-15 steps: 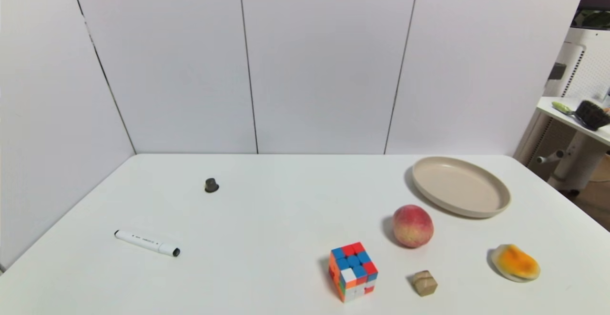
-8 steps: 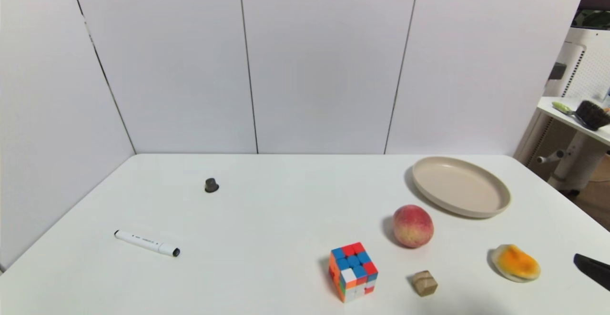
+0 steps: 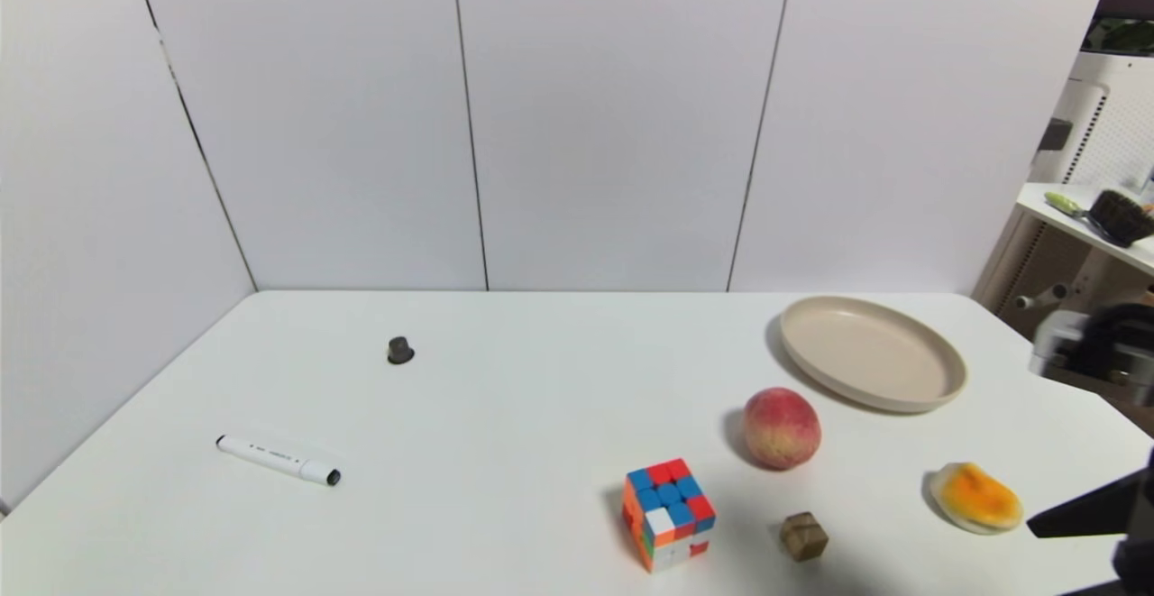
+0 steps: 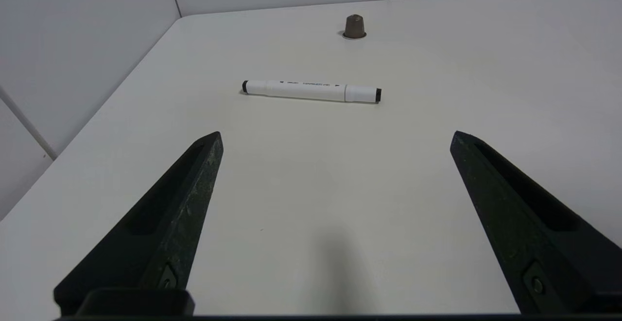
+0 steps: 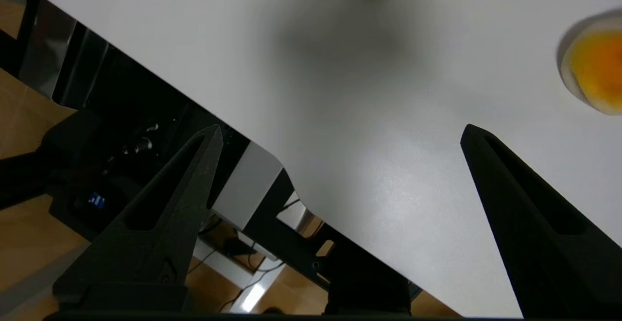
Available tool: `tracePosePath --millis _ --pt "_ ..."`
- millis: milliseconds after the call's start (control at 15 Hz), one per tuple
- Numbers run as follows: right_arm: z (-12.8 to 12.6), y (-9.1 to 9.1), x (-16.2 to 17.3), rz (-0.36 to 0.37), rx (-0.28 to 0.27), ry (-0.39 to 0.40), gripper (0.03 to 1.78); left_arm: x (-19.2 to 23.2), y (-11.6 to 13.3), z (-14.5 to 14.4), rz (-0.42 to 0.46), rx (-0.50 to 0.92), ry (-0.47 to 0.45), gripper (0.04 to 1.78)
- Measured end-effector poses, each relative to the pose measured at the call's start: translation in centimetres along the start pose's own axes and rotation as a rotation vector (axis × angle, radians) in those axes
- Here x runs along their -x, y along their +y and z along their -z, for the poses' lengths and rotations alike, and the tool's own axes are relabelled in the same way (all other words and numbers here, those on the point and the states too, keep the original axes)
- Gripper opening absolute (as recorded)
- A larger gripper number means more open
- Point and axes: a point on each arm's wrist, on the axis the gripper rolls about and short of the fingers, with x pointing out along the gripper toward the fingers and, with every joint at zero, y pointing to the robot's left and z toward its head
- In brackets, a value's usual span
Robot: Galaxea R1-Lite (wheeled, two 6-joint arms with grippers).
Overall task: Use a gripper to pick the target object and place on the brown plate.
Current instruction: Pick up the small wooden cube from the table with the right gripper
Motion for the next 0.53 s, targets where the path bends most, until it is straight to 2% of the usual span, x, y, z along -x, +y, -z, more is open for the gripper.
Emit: tracePosePath --millis 133,400,533 --pt "-2.2 -0.2 -1.6 -0.011 -0.043 0.061 1.69 0.0 0.0 0.0 0.000 0.000 0.000 1.69" --pt "-4.8 -0.8 -4.4 0.007 -0.198 0.147 1.69 0.0 0.0 0.0 0.000 0.000 0.000 1.69" --pt "-5.6 -1.0 -5.4 0.039 -0.267 0.169 1.69 0.0 0.0 0.0 0.000 0.000 0.000 1.69"
